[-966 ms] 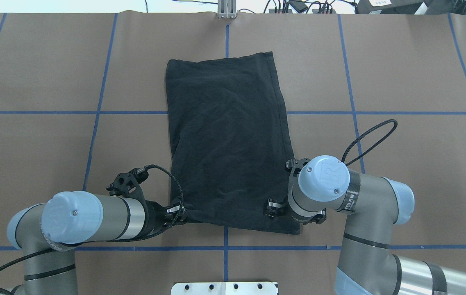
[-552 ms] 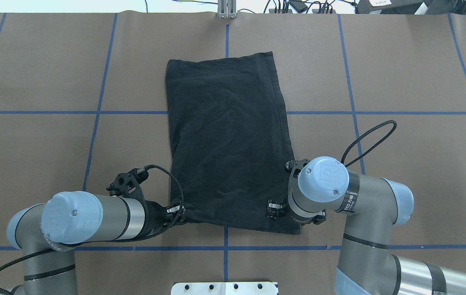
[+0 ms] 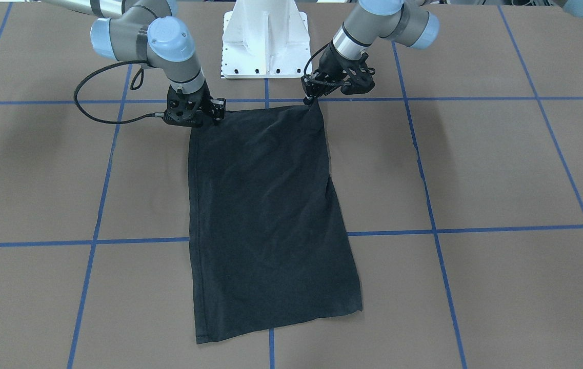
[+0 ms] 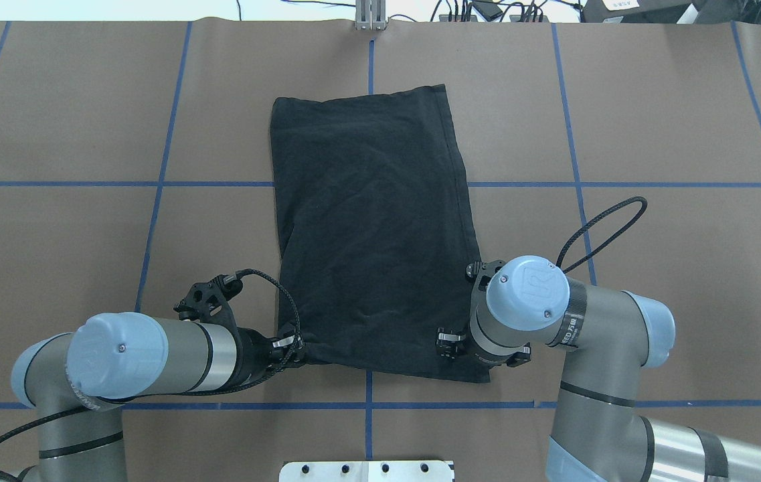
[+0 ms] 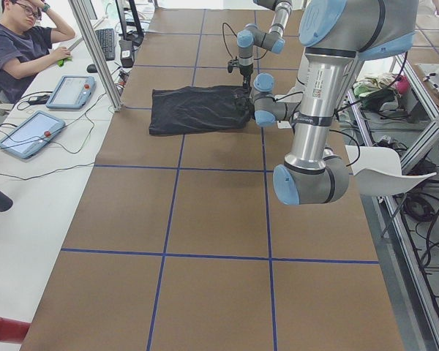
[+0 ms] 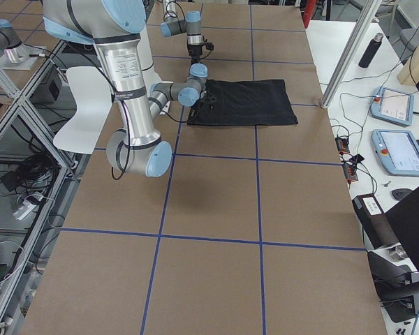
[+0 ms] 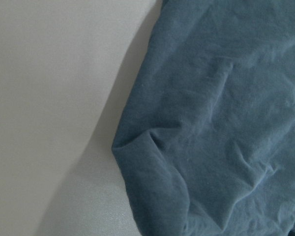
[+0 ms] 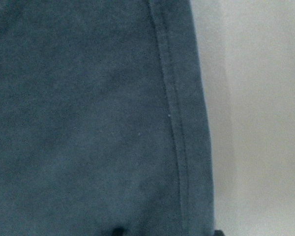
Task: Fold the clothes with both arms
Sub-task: 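Grasp the shirt's two near corners with both grippers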
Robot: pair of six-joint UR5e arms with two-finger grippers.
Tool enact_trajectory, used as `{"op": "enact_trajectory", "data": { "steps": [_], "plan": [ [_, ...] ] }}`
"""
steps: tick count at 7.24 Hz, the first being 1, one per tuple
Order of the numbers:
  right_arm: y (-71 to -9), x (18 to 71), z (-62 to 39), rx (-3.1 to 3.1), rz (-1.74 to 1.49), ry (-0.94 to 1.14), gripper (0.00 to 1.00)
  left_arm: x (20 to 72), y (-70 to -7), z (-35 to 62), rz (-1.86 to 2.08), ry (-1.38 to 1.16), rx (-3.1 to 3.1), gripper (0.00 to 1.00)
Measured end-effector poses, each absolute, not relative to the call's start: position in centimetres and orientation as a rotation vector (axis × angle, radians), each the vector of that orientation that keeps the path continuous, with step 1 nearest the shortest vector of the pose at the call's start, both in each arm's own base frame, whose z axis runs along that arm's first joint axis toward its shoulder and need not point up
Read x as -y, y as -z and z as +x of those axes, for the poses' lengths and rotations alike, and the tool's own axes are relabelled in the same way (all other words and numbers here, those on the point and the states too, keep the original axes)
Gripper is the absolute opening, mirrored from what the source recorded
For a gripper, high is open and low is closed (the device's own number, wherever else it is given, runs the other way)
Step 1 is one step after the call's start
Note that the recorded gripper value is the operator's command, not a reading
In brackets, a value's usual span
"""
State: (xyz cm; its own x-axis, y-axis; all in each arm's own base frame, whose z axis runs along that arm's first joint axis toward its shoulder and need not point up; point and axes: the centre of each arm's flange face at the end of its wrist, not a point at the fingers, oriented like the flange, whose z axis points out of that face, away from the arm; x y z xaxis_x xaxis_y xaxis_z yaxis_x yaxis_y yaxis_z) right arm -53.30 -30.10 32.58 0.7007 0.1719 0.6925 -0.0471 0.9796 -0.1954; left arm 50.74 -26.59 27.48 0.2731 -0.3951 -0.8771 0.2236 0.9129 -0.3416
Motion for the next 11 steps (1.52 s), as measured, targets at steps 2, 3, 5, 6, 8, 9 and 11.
{"op": "enact_trajectory", "data": {
  "steps": [2,3,5,6,8,9,11],
  "plan": [
    [-32.5,30.1,-53.3,0.789,-0.169,-0.122,0.42,26.6,-27.4,50.8,-0.162,0.418,-1.228,0.00],
    [-32.5,30.1,-53.3,0.789,-0.169,-0.122,0.29,26.6,-27.4,50.8,-0.161,0.418,-1.228,0.00],
    [-32.4,30.1,-53.3,0.790,-0.167,-0.121,0.00,26.6,-27.4,50.8,-0.161,0.418,-1.229,0.00],
    [-32.3,30.1,-53.2,0.793,-0.165,-0.121,0.00,26.6,-27.4,50.7,-0.161,0.419,-1.229,0.00],
    [-31.0,30.4,-52.5,0.824,-0.157,-0.126,0.00,26.7,-27.3,50.7,-0.160,0.420,-1.230,0.00],
    [-30.0,30.6,-51.9,0.848,-0.159,-0.130,0.00,26.7,-27.1,50.6,-0.160,0.419,-1.234,0.00],
    [-29.4,30.6,-51.0,0.869,-0.194,-0.120,0.00,26.6,-26.5,49.9,-0.159,0.419,-1.242,0.00]
  ]
}}
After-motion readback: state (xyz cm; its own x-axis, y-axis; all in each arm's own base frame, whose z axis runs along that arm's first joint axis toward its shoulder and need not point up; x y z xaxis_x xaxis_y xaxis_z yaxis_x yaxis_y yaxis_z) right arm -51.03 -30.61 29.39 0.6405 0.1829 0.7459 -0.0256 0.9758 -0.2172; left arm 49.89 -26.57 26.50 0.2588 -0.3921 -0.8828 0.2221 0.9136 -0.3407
